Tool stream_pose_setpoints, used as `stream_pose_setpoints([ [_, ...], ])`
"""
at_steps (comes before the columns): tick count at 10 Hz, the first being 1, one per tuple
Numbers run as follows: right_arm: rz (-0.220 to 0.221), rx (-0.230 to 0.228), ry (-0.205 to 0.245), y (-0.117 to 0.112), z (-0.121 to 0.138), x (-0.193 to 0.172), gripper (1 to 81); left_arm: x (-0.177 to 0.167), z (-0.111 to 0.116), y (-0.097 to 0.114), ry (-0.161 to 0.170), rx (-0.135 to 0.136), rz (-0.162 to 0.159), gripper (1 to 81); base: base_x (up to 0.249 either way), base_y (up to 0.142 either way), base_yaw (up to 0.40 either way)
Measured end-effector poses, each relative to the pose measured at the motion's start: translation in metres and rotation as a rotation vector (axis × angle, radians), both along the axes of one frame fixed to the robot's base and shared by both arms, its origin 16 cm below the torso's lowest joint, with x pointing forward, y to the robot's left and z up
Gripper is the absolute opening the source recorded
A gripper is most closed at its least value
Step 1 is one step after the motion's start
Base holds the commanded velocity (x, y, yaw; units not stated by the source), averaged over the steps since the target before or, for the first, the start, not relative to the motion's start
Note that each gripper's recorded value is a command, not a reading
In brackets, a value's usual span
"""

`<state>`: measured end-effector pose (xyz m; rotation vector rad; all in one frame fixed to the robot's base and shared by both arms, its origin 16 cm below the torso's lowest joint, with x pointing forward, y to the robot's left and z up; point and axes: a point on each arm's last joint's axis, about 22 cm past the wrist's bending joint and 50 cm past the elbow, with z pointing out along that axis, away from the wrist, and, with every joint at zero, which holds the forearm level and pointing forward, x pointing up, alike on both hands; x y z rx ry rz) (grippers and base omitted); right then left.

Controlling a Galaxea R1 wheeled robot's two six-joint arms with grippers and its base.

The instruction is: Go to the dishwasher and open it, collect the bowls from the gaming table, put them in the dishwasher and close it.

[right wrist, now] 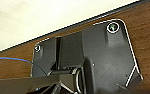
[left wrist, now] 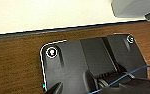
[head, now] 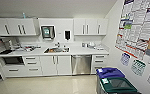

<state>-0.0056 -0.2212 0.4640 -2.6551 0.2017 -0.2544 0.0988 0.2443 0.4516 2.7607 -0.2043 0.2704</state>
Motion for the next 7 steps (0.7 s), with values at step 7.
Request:
stream_pose_setpoints([
  [7, 0.001, 0.001, -0.002, 0.0006, 0.0001, 0.0021, 81.1, 0.0001, 0.0000, -0.0023, 0.000, -0.003, 0.000, 81.1, 0.107, 0.000, 0.000],
])
